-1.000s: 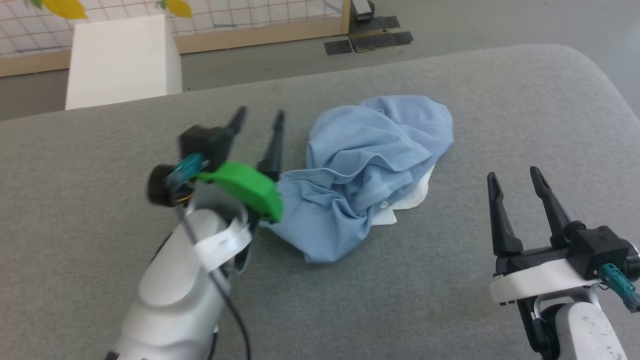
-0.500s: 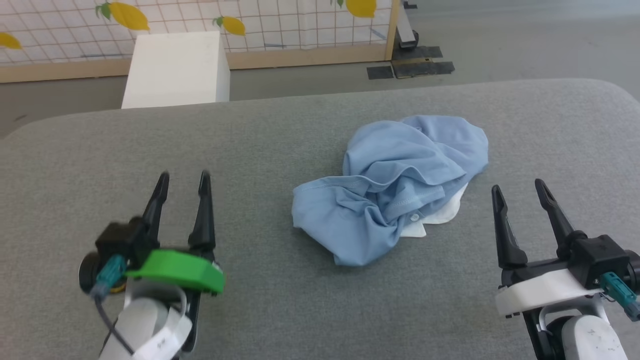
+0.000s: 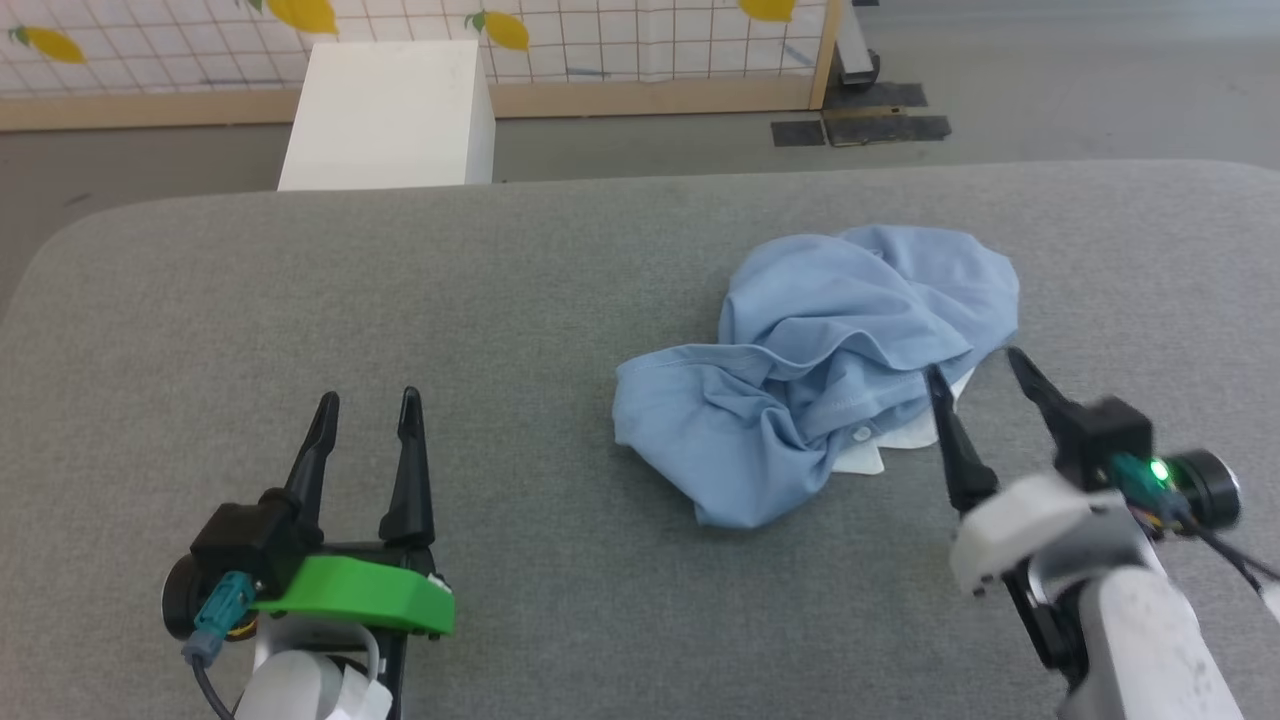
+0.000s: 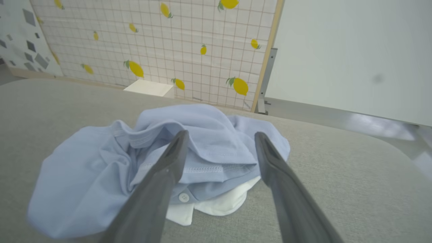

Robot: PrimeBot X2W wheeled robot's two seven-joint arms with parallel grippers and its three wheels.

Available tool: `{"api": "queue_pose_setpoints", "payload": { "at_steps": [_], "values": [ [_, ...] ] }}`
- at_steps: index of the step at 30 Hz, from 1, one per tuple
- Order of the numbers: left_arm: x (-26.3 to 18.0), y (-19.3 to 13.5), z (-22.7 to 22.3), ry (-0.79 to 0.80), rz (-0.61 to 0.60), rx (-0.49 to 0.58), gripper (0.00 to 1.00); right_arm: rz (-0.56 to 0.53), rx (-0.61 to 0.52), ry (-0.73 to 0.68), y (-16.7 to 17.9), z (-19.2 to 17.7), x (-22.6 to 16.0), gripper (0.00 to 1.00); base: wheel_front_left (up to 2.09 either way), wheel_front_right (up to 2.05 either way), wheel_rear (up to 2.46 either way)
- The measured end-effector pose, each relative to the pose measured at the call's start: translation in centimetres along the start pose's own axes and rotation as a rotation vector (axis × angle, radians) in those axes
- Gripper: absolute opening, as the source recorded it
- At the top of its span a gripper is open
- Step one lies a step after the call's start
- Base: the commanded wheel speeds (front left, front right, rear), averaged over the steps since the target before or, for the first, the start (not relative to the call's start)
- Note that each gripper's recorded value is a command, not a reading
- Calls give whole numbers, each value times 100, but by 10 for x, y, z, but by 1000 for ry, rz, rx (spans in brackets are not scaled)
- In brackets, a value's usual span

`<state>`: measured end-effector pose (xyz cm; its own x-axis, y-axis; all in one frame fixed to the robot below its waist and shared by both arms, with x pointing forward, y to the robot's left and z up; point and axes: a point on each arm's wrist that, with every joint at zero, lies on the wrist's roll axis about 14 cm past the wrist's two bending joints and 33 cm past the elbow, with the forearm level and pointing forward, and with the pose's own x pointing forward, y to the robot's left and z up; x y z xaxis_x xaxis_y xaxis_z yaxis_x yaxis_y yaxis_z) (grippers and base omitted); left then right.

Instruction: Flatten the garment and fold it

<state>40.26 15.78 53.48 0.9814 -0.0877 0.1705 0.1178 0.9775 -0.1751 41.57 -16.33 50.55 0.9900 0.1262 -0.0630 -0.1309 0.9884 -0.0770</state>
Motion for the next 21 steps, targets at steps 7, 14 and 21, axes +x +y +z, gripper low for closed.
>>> {"api": "queue_pose_setpoints", "payload": {
  "at_steps": [7,14,21],
  "values": [
    [3,4,-2,-4,19,-10,100,83,-53,284,10,-44,47,100,0,0,0],
    [-2,18,-7,12,59,-9,100,161,-68,496,29,-80,68,45,0,0,0],
    [-8,30,-9,24,91,15,100,219,-42,420,52,-64,78,0,0,0,0]
  ]
}}
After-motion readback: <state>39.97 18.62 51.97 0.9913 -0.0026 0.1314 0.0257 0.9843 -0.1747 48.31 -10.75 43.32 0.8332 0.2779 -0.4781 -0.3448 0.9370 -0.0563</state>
